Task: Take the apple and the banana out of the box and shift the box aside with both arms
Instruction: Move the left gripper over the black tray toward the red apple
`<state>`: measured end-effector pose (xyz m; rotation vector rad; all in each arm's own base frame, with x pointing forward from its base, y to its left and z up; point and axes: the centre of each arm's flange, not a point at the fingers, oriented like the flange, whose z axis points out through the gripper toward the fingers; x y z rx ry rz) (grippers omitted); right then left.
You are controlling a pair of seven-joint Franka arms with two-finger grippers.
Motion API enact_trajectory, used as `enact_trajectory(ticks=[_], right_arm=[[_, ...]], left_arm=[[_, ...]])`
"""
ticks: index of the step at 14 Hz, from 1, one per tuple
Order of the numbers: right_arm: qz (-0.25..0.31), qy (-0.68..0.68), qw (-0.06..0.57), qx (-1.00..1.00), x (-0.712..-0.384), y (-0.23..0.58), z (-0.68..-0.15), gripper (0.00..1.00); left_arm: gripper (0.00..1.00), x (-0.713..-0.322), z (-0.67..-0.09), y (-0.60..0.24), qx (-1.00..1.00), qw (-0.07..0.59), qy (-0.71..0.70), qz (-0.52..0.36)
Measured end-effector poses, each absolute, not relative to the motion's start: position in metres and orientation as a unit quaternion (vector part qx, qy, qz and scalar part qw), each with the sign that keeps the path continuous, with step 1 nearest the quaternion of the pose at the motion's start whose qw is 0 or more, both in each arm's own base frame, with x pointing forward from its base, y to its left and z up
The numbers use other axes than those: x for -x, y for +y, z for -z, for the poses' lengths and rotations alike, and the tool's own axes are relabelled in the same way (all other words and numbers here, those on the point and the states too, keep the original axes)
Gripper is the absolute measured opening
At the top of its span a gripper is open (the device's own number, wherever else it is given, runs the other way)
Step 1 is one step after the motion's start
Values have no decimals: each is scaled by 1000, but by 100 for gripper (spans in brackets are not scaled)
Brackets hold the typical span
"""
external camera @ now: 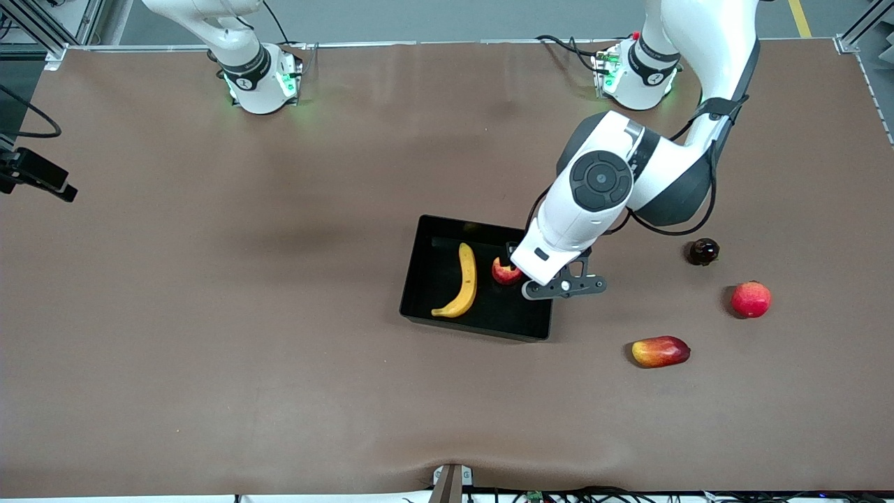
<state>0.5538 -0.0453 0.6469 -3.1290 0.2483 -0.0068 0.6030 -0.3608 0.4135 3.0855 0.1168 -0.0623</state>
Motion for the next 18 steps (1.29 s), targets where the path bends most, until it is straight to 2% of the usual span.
enact_trajectory(ticks=[4,18], right_arm=[[-17,80,1,997,-549,-45,-644,100],[-11,82,1,997,-553,-47,-642,100]], left_arm=[[100,-602,-405,-372,-999,26,31,23],[100,-603,-374,-402,-999,45,21,6]])
